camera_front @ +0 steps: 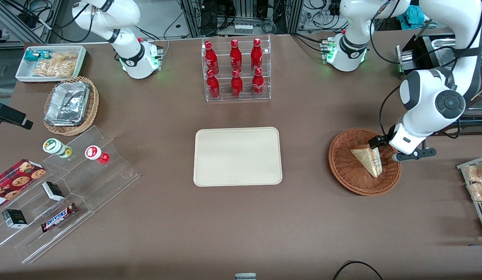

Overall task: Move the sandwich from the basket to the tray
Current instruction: 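Move the left gripper down over the wrapped sandwich in the wicker basket, then close the left gripper on the wrapped sandwich, then lift the sandwich and carry it toward the cream tray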

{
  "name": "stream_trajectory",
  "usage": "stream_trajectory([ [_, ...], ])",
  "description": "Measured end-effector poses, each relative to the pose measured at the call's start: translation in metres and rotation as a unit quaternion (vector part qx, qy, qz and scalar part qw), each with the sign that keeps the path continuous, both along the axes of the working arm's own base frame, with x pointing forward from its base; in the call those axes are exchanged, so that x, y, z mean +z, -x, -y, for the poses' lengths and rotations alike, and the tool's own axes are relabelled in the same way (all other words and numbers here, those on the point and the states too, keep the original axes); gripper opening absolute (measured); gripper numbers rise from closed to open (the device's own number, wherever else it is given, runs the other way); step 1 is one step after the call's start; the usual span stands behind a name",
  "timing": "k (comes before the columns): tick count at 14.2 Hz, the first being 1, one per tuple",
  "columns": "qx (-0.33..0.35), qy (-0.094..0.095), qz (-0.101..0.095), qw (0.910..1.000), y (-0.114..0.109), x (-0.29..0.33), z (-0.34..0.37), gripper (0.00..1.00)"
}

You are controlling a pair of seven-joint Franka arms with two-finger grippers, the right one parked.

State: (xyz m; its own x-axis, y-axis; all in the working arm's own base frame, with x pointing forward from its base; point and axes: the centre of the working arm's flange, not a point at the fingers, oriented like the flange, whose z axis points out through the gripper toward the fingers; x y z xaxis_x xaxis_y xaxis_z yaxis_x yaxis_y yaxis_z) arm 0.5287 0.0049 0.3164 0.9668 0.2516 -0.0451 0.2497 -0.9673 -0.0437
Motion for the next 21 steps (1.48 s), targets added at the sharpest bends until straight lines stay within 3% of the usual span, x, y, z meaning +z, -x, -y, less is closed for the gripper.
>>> stream_trajectory([
  [3, 0.108, -0.004, 0.010, 0.9941, -0.001, -0.006, 0.004, 1.00],
  [6, 0.202, -0.005, 0.023, 0.9792, -0.005, -0.019, 0.014, 1.00],
  [10, 0.225, -0.008, 0.007, 0.9744, -0.004, -0.051, 0.023, 1.00],
  [12, 0.225, -0.011, -0.003, 0.9743, -0.003, -0.063, 0.023, 0.95],
  [17, 0.224, -0.013, -0.011, 0.9744, -0.004, -0.060, 0.023, 0.43],
  [20, 0.202, -0.013, -0.013, 0.9792, -0.015, -0.033, 0.046, 0.20],
  [21, 0.184, -0.016, -0.020, 0.9826, -0.020, -0.022, 0.062, 0.17],
])
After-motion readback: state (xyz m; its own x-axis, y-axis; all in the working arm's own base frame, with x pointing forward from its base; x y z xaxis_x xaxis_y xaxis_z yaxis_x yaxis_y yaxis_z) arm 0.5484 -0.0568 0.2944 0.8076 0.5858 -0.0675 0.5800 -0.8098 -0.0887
